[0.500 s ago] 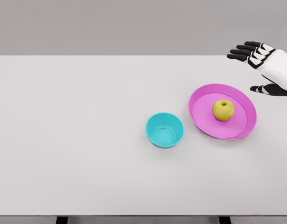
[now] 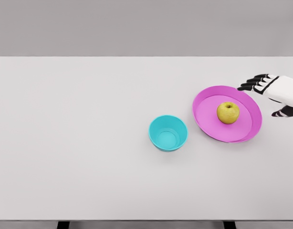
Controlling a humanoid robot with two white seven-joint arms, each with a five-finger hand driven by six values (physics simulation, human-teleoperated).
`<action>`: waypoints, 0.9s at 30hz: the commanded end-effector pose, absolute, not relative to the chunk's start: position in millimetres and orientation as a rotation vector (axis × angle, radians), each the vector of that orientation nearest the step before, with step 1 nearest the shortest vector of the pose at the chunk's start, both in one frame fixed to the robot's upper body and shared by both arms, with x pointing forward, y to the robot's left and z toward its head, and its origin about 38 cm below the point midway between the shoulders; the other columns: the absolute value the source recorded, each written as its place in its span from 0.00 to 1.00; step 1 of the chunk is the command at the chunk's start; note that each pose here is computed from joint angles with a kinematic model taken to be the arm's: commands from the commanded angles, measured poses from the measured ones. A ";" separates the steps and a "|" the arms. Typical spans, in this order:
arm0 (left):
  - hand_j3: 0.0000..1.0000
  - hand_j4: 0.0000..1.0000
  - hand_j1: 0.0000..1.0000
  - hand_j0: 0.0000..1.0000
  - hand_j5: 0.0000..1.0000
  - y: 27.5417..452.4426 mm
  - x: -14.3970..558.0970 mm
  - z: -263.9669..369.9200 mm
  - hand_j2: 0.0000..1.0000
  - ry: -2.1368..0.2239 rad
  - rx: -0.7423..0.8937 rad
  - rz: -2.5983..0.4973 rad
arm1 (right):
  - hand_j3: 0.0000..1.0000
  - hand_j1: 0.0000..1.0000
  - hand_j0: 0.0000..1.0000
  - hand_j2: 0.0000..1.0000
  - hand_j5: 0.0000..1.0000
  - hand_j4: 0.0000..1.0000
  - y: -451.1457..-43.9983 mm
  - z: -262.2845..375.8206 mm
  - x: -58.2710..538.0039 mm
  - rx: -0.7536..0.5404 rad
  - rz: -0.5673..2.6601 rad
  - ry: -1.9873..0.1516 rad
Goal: Put the apple from the pink plate into the blue bowl with your right arm
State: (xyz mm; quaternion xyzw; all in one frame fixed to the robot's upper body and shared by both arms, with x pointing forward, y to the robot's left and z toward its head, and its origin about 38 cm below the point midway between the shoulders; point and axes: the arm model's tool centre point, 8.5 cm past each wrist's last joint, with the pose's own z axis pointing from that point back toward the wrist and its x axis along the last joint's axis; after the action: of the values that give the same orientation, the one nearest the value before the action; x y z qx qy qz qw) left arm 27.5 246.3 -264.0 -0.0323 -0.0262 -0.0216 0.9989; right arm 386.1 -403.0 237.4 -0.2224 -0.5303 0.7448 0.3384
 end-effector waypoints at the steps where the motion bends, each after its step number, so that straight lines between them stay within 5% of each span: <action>1: 1.00 1.00 1.00 1.00 1.00 246.3 27.4 -264.0 1.00 -0.052 -0.065 -0.043 | 1.00 1.00 1.00 1.00 1.00 1.00 -410.3 231.0 385.7 -0.533 1.984 -1.259; 27: 1.00 1.00 1.00 1.00 1.00 246.3 27.4 -264.0 1.00 -0.052 -0.065 -0.043 | 1.00 1.00 1.00 1.00 1.00 1.00 -346.9 182.3 448.2 -0.323 2.088 -1.142</action>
State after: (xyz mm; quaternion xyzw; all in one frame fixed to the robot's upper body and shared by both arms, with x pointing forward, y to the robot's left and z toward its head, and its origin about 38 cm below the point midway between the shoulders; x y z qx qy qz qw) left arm 27.5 246.3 -264.0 -0.0323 -0.0262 -0.0216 0.9989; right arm 448.7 -348.0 188.0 -0.1314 -0.4462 0.8099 0.3573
